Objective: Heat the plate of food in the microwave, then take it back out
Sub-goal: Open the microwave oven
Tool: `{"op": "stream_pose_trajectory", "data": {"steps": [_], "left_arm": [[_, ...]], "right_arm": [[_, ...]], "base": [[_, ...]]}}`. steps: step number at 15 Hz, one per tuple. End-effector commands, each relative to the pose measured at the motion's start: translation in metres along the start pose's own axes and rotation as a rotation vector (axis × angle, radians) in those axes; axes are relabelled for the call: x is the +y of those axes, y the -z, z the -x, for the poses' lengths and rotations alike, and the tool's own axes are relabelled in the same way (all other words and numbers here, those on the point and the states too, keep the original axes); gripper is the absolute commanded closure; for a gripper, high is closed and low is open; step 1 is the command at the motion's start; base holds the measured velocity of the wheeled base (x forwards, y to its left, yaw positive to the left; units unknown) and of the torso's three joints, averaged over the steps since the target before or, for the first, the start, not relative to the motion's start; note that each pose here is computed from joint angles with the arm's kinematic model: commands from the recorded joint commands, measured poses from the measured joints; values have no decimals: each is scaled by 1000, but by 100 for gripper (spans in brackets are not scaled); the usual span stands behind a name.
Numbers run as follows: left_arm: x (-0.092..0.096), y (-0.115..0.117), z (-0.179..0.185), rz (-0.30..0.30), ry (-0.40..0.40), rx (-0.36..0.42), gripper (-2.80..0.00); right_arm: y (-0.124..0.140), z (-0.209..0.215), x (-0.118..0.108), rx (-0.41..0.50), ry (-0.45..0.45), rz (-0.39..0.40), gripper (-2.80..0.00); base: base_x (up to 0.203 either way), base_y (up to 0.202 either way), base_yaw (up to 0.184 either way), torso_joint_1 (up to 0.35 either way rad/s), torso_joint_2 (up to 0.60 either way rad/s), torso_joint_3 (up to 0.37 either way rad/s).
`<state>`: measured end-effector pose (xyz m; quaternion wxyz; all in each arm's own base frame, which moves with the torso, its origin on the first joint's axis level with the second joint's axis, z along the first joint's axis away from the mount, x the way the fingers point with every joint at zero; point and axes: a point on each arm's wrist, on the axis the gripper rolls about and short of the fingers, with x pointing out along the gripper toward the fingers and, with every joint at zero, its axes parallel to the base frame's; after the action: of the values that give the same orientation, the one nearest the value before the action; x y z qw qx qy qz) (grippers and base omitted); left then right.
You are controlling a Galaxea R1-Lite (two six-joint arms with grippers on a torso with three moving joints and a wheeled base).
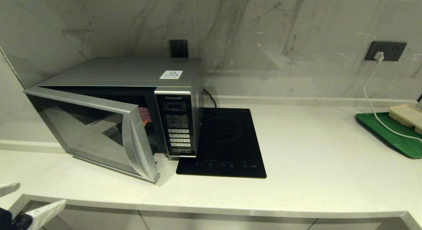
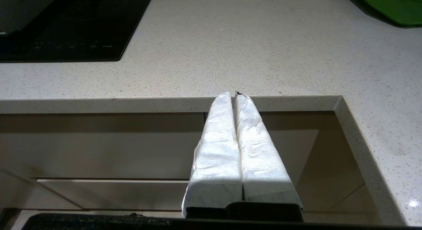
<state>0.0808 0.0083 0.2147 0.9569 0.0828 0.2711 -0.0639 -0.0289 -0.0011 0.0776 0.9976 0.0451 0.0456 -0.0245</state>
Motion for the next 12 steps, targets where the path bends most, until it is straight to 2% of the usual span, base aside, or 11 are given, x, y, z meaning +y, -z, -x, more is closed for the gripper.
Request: {"op": "stream_pose_trajectory", "data": {"steps": [1,3,6,10,12], "left_arm": [[8,-30,0,24,14,31,0],[18,-60,-9,33,13,41,0],[25,-111,-5,23,43,14,0],[21,-187,-20,93,137,15,0],[11,-211,-40,99,138,52,0]], "right_arm": [[0,0,0,2,0,-1,0],[0,0,0,0,0,-1,0],[0,0,0,2,0,-1,0],[0,0,0,1,0,-1,0],[0,0,0,0,0,-1,0]], "base": [[0,0,0,0,0,0],[0,0,0,0,0,0],[0,0,0,0,0,0],[0,0,0,0,0,0],[0,0,0,0,0,0]]}}
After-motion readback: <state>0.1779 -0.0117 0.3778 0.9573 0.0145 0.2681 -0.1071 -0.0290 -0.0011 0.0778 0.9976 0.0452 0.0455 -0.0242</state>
